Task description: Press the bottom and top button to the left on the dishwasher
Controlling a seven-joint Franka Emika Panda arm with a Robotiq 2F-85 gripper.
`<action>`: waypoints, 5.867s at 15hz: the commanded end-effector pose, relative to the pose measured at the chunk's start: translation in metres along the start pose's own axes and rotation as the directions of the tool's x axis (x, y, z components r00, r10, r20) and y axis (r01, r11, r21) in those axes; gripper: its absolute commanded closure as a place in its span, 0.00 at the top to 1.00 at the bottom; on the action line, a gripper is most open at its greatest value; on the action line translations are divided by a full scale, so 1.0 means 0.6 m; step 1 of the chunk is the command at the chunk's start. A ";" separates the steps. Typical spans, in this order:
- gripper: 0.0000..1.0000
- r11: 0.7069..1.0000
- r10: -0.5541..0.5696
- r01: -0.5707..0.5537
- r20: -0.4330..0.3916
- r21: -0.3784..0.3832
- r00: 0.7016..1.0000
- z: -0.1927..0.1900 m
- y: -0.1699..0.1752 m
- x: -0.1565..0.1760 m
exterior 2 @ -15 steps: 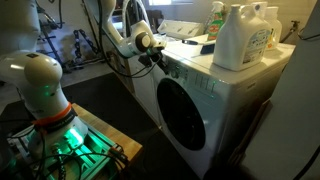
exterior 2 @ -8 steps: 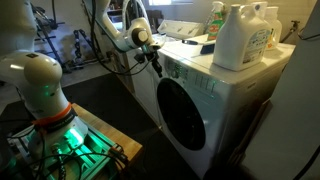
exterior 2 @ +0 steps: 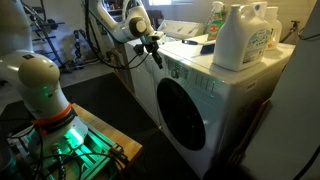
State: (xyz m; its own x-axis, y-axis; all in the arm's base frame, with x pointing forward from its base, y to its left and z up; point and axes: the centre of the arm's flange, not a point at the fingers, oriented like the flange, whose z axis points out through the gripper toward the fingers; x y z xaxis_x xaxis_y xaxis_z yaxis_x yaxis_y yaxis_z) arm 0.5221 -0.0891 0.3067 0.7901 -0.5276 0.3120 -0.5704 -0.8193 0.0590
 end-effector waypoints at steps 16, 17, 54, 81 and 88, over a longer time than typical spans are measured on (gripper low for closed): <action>0.00 0.996 0.072 -0.070 -0.040 0.058 0.997 -0.005 0.010 0.042; 0.00 0.996 0.069 -0.067 -0.031 0.058 0.997 -0.002 0.010 0.043; 0.00 0.992 0.060 -0.017 -0.350 0.126 0.935 0.052 0.017 0.074; 0.26 0.999 0.022 -0.020 0.085 -0.032 0.996 -0.108 0.000 -0.010; 0.71 0.992 -0.126 0.117 0.212 0.056 0.969 -0.197 0.099 -0.009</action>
State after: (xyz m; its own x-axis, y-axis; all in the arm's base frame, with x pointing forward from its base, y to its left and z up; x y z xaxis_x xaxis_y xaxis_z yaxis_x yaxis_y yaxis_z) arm 0.4849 -0.0902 0.3971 0.8620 -0.4909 0.1268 -0.5003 -0.8641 0.0558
